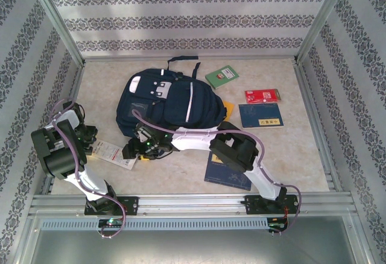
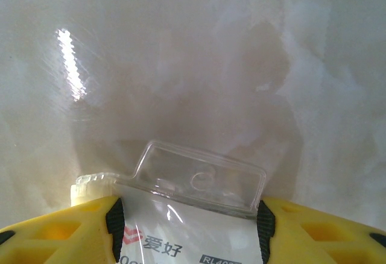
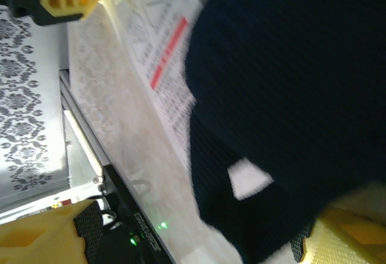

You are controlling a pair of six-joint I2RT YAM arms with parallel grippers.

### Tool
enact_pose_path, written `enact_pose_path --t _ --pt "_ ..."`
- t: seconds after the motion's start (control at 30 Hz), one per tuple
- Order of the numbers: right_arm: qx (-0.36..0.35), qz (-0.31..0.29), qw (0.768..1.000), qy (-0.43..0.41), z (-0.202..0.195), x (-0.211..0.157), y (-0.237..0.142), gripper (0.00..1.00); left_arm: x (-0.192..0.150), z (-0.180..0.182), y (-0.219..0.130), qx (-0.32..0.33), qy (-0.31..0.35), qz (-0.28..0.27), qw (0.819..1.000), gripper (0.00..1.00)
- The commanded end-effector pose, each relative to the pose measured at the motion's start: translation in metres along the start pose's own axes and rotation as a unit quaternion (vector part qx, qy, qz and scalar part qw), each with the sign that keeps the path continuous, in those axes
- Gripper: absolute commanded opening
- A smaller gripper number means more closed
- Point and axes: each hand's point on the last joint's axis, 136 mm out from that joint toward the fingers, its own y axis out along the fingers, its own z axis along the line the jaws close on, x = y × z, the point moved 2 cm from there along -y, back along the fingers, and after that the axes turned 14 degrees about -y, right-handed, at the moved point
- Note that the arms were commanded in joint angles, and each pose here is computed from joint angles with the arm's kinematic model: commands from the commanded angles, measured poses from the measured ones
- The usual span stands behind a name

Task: Pack books, pencil case, and school supplies into a backpack

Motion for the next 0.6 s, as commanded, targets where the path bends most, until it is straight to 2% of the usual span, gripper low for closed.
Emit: enact_pose_path --t 0.0,0.23,0.57 --pt "-0.031 0.017 0.999 0.006 -0.006 -0.021 -0.006 0.81 -0.004 -0.010 0.028 -0.010 0.002 0.023 1.000 0.59" --pt "-0.002 0.020 0.999 0.039 -0.005 -0.026 0.008 0.81 -0.005 -0.011 0.030 -0.007 0.002 0.028 1.000 0.59" --pt "0.016 -0.031 0.993 0.113 0.000 -0.004 0.025 0.79 -0.006 -0.011 0.031 -0.007 0.003 0.035 0.999 0.59"
